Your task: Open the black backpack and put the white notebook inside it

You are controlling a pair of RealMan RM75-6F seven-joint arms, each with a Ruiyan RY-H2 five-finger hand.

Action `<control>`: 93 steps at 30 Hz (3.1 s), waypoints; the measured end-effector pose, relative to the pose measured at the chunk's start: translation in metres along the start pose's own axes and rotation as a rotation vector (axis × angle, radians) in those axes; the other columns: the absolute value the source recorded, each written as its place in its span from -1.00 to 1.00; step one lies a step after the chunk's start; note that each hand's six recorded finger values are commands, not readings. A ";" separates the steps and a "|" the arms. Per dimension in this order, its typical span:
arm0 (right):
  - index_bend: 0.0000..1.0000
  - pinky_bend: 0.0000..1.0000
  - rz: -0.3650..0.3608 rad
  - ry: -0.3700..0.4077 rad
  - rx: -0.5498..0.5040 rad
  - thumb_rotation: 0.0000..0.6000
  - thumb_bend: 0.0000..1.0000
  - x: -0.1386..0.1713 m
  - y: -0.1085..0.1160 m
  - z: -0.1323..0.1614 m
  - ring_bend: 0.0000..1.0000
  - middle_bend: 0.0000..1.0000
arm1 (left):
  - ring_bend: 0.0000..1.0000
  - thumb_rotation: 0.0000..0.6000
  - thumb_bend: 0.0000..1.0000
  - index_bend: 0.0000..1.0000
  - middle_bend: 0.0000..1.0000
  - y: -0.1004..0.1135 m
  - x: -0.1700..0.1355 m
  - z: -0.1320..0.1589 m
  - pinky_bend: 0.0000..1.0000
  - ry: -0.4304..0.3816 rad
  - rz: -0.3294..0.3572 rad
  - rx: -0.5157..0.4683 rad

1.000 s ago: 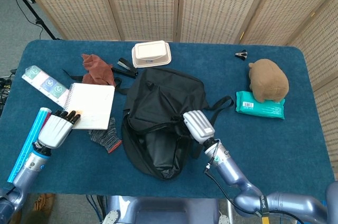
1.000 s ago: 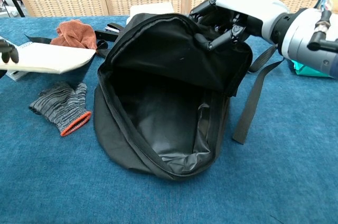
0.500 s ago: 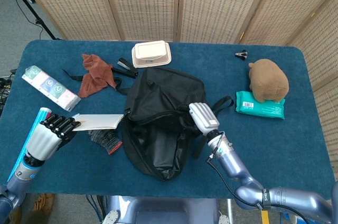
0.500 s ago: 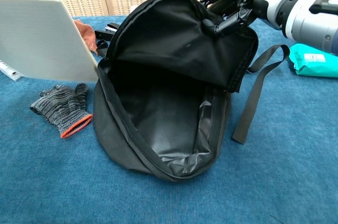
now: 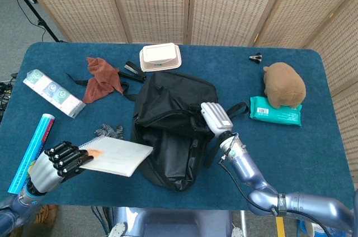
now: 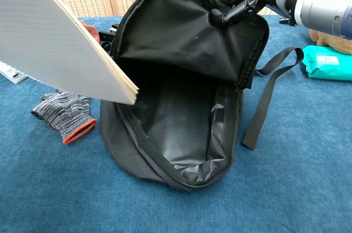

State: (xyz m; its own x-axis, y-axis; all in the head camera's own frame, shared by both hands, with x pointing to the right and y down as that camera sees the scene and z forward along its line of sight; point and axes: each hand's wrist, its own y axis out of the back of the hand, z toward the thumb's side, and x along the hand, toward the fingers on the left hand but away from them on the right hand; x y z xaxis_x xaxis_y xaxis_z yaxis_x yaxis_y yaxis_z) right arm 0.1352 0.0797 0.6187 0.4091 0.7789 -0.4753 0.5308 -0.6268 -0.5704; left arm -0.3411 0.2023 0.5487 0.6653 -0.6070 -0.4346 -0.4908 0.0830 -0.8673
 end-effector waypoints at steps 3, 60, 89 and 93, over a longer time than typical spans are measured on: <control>0.30 0.21 0.003 0.003 0.001 1.00 0.22 0.000 -0.001 0.002 0.12 0.21 | 0.26 1.00 0.06 0.78 0.35 0.004 0.005 0.012 0.31 -0.046 0.030 -0.019; 0.31 0.21 0.080 0.020 0.006 1.00 0.22 0.007 -0.005 0.014 0.14 0.23 | 0.19 1.00 -0.04 0.77 0.33 -0.146 0.077 0.060 0.31 -0.352 -0.170 0.049; 0.31 0.21 0.103 0.029 0.017 1.00 0.22 0.009 -0.008 0.021 0.15 0.24 | 0.32 1.00 -0.09 0.69 0.46 -0.189 0.045 0.037 0.36 -0.164 -0.455 0.262; 0.31 0.21 0.106 0.029 0.013 1.00 0.22 0.010 -0.008 0.021 0.15 0.24 | 0.32 1.00 -0.09 0.69 0.46 -0.196 0.047 0.034 0.36 -0.103 -0.480 0.330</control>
State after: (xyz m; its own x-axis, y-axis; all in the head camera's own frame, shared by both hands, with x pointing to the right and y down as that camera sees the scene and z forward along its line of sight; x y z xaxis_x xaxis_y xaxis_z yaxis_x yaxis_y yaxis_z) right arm 0.1191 0.0922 0.6044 0.4842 0.7082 -0.5138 0.4739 -0.7059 -0.5264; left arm -0.1949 0.1845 0.6904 0.8293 -0.5586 0.0178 0.0682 0.0695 -0.9953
